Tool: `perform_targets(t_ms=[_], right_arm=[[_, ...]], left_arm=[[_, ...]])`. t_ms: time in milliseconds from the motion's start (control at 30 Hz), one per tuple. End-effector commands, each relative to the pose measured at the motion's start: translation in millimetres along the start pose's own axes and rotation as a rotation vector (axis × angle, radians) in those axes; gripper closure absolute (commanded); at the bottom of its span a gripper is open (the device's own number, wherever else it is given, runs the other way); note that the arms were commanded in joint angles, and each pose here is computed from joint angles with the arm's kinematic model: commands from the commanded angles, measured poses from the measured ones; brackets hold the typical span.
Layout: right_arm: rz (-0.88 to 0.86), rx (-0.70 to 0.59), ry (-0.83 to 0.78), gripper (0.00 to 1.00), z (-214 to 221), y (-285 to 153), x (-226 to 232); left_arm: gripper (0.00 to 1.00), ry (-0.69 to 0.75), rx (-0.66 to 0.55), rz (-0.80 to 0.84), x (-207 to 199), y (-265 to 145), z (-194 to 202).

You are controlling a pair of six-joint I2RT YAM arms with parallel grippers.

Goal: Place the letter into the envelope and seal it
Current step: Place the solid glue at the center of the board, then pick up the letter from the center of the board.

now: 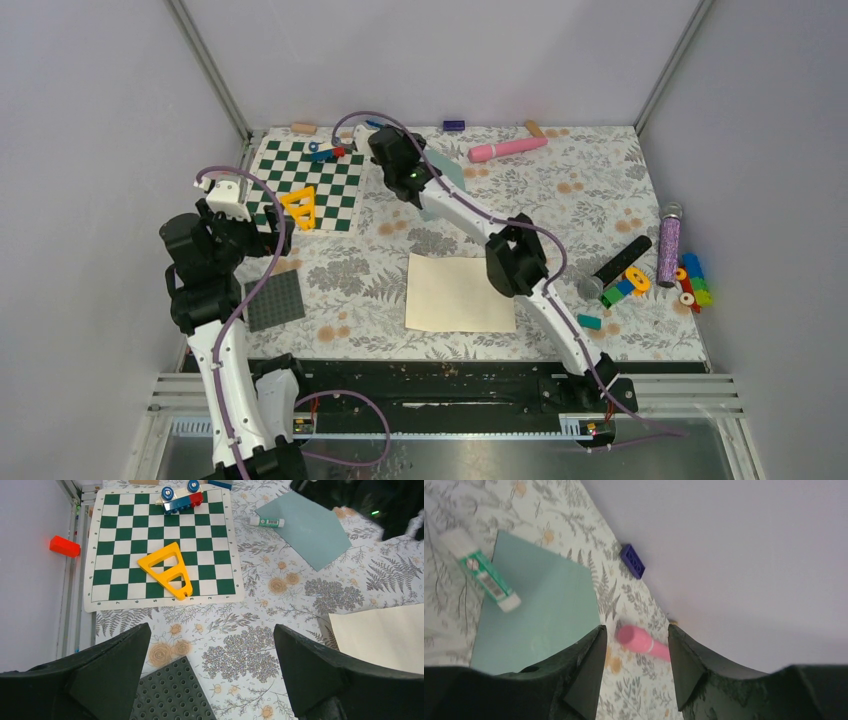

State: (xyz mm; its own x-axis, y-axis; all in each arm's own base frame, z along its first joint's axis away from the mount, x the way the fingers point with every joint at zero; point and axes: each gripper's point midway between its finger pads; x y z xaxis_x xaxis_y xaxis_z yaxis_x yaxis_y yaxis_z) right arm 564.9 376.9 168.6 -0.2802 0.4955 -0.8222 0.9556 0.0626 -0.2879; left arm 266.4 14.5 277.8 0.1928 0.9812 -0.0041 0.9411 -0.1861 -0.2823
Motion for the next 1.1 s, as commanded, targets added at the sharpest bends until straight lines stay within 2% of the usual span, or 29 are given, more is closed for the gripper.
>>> perform_targets(t_ms=[0, 133, 267, 400, 667, 767, 933, 1067], right_arm=[[-0.154, 0.014, 0.121, 0.43, -5, -71, -57], [-0.432, 0.061, 0.133, 0.39, 32, -137, -38], [-0.611, 0.098, 0.109, 0.34, 84, -206, -31], [-0.703, 0.145, 0.072, 0.31, 148, -258, -21], [-0.833, 0.192, 0.119, 0.29, 241, -330, 12], [-0.792, 0.19, 0.179, 0.29, 253, -333, 13], [-0.667, 0.174, 0.261, 0.29, 266, -324, -8], [-0.54, 0.179, 0.277, 0.29, 272, -315, -30]], left_arm=[[0.01, 0.023, -0.052, 0.019, -2, -1, -13], [0.01, 0.028, -0.063, 0.023, -3, -3, -15], [0.01, 0.046, -0.078, 0.032, -7, -7, -18], [0.01, 0.077, -0.084, 0.078, -17, -12, -20], [0.01, 0.128, -0.094, 0.333, -65, -20, -21], [0.01, 0.159, -0.039, 0.409, -87, -10, -11], [0.01, 0.319, 0.184, 0.475, -141, 30, 43], [0.01, 0.276, 0.344, 0.593, -172, 53, 77]])
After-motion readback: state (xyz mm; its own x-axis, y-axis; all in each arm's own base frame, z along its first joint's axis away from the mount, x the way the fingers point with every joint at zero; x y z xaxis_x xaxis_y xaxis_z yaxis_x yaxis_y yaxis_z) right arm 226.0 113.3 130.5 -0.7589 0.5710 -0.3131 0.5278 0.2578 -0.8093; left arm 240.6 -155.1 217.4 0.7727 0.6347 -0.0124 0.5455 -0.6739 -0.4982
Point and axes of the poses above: each gripper's point midway between its finger pads, its own y axis out along the fingers, its own x axis along the line the jaws close on, z = x × y, and after that the axes turned 3 degrees about y, right-handed
